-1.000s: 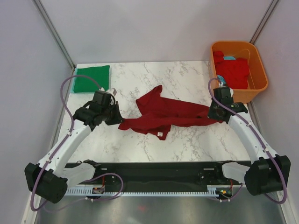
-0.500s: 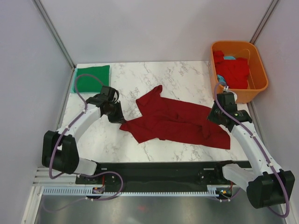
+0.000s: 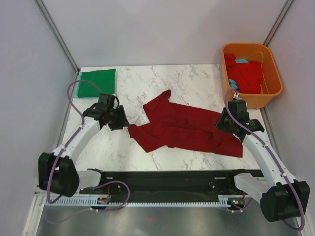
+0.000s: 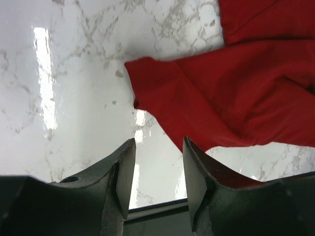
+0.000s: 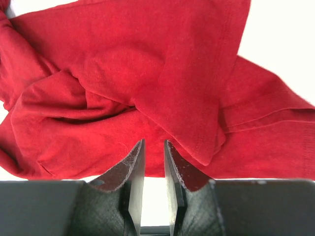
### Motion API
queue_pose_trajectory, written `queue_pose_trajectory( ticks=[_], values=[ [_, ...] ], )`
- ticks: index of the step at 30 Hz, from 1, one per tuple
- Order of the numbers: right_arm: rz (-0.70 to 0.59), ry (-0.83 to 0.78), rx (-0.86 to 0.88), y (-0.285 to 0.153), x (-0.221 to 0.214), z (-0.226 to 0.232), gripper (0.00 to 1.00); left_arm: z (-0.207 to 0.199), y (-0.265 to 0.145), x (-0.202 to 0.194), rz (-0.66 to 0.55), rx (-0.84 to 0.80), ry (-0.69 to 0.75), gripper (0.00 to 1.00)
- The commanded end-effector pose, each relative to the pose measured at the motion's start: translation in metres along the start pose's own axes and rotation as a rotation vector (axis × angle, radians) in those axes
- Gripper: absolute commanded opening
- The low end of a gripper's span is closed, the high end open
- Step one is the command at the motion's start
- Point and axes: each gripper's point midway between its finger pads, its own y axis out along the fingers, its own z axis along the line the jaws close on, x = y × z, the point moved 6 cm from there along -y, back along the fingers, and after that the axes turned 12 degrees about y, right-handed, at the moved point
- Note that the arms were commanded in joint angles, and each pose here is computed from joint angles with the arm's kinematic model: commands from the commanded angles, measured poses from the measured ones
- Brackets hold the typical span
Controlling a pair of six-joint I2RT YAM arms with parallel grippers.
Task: Fold and stack the t-shirts
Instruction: Flatten the tshirt out
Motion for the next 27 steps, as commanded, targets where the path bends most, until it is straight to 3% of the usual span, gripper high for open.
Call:
queue_pose_trajectory(
  ticks=[1,5,7,11,15,27],
  values=[
    [-0.012,0.029,0.063,0.004,0.001,0.007,0.29,-0.002,-0.005,-0.015,-0.056,-0.053,-0.131,0.51],
    [0.003,0.030,0.082,0.006,-0.003,0.007,0.29,0.008,0.019,-0.011,-0.119,-0.151,-0.248,0.50],
    [0.002,0.027,0.088,0.005,-0.004,0.007,0.29,0.014,0.032,-0.008,-0.089,-0.201,-0.290,0.50],
    [-0.001,0.023,0.106,0.002,-0.004,0.008,0.29,0.016,0.047,0.004,-0.133,-0.222,-0.287,0.48],
    [-0.007,0.018,0.115,0.000,-0.003,0.009,0.29,0.024,0.057,-0.001,-0.161,-0.179,-0.296,0.47],
    [-0.023,0.018,0.126,-0.004,-0.001,0.011,0.29,0.039,0.091,-0.027,-0.063,-0.085,-0.371,0.42]
  ],
)
